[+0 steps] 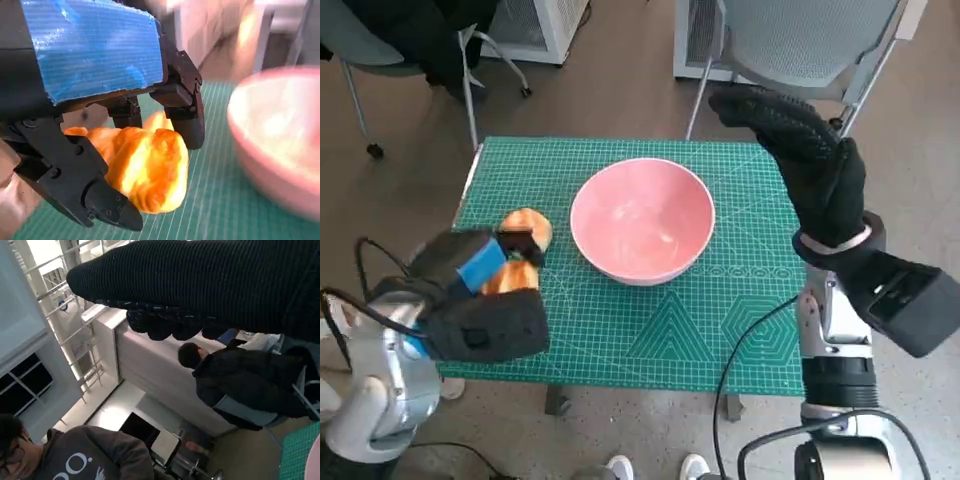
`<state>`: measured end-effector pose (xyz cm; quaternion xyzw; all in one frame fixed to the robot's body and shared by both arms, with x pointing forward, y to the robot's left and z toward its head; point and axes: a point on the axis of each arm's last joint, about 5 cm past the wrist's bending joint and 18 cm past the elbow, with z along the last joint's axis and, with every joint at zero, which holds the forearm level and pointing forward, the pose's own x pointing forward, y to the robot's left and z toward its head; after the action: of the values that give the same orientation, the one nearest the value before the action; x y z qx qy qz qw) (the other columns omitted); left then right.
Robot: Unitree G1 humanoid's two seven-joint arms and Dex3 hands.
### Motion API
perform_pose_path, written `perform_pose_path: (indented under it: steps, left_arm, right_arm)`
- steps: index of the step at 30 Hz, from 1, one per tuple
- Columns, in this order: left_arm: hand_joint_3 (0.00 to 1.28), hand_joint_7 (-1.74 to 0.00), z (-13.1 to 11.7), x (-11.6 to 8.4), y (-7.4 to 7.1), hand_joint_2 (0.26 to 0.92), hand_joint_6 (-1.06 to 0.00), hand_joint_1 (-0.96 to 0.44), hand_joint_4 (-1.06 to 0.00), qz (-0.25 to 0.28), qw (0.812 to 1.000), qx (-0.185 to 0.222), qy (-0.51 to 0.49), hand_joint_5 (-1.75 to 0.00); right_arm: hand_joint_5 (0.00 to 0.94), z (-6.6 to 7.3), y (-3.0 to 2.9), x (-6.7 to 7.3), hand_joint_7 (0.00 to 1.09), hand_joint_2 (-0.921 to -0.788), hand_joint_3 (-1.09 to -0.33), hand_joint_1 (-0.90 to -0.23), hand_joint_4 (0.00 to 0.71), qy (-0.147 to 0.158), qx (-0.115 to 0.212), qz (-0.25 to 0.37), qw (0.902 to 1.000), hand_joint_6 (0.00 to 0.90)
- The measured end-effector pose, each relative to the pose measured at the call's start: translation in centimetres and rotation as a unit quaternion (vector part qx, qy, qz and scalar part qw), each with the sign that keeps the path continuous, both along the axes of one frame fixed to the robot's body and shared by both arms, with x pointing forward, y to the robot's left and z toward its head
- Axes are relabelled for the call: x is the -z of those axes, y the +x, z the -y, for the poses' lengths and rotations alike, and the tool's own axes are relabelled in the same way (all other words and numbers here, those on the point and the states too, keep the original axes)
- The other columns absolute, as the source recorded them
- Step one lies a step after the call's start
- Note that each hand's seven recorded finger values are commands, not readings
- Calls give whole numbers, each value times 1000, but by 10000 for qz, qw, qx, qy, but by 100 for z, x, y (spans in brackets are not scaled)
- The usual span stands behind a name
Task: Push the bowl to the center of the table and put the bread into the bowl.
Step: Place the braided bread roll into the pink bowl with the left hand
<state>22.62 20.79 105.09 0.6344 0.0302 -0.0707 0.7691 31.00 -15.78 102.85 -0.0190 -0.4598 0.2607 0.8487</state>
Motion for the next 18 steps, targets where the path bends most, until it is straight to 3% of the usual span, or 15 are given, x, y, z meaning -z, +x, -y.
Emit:
perform_pose_path:
  steps: [12,18]
  left_arm:
    - [71,-1079,227,-504,19,877,-688,3,-809,1220,9908,532,-228,-1069]
    - [65,-1044,328,-634,64,877,-697,4,-818,1501,9852,767,-317,-1080]
  right_arm:
    - [0,-15,4,14,468,-921,-772,-725,135,10,-27,-28,10000,-1]
    - [0,-16,5,14,468,-921,-771,-727,135,19,-34,-29,10000,-1]
